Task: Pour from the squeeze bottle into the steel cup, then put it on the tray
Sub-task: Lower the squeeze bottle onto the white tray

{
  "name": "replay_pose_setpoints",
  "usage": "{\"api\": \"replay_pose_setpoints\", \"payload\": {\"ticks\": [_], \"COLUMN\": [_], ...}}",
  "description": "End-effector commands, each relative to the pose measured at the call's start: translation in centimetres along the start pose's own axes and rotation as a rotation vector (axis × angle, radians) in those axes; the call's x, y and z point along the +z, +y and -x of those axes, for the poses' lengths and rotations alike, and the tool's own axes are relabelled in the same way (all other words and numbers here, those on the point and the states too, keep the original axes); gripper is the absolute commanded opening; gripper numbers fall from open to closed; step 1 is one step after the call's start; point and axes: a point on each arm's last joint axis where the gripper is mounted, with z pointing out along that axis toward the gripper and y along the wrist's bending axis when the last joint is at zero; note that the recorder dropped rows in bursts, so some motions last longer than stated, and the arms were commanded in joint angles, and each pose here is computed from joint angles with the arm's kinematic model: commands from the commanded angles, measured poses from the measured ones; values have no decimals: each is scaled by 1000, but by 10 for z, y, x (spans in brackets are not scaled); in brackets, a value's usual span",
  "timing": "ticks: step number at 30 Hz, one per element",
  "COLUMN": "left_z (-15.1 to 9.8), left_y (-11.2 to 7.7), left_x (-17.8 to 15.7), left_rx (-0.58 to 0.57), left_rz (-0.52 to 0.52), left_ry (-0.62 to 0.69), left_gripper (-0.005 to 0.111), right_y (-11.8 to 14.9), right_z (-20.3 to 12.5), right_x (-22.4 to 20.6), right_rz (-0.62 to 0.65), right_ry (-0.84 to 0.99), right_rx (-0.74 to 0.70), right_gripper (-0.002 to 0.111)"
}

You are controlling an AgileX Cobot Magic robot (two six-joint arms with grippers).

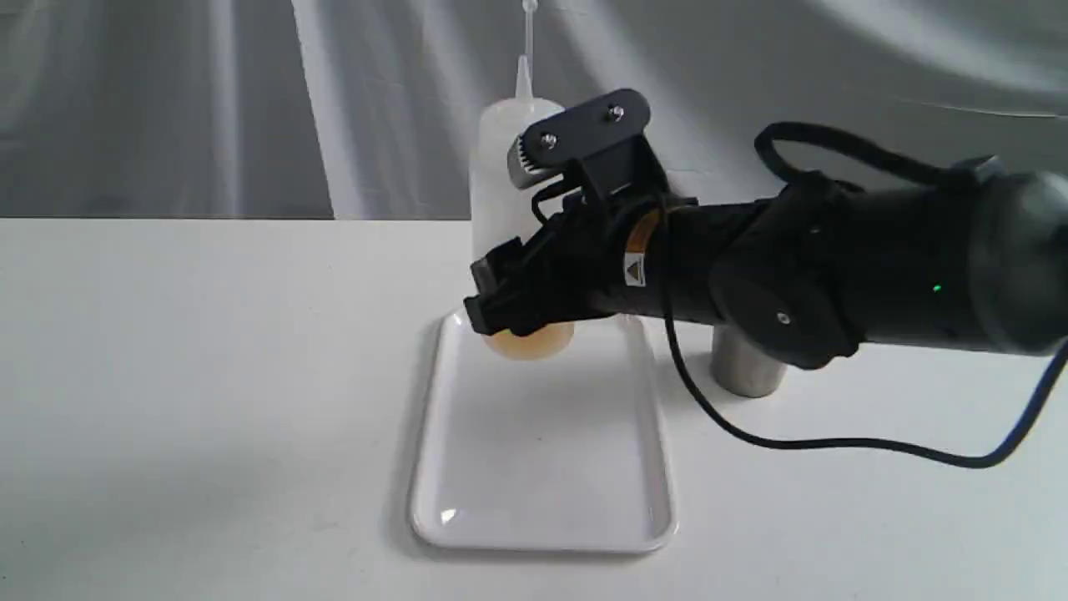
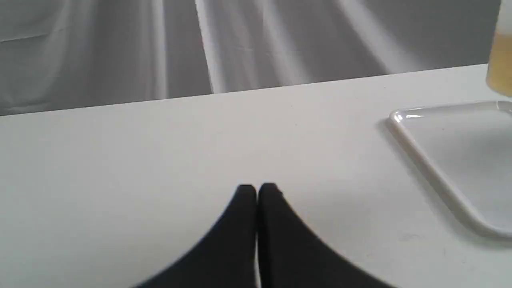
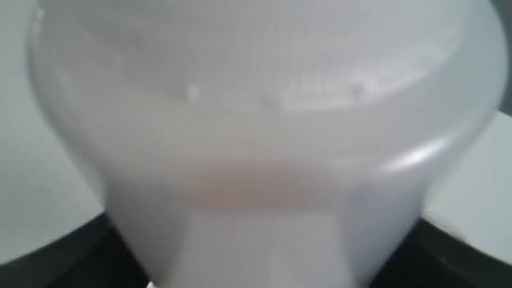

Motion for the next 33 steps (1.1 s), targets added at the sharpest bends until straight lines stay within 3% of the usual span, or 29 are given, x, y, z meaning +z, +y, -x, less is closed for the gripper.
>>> {"api": "replay_pose_setpoints", "payload": {"ticks": [1, 15, 33], "left_z": [-1, -1, -1], "left_y": [0, 0, 0], "left_x": [0, 0, 0], "left_rx": [-4, -4, 0], "left_rz": [-6, -6, -6], "left_ry": [-5, -5, -5], "left_gripper": [0, 0, 0], "right_y": [2, 5, 6], "right_z": [-5, -46, -62], "right_x": [8, 22, 36], "right_rz": [11, 26, 25], "right_ry": [-20, 49, 72], "right_rx": [-8, 14, 48], "right_gripper": [16, 16, 16]}}
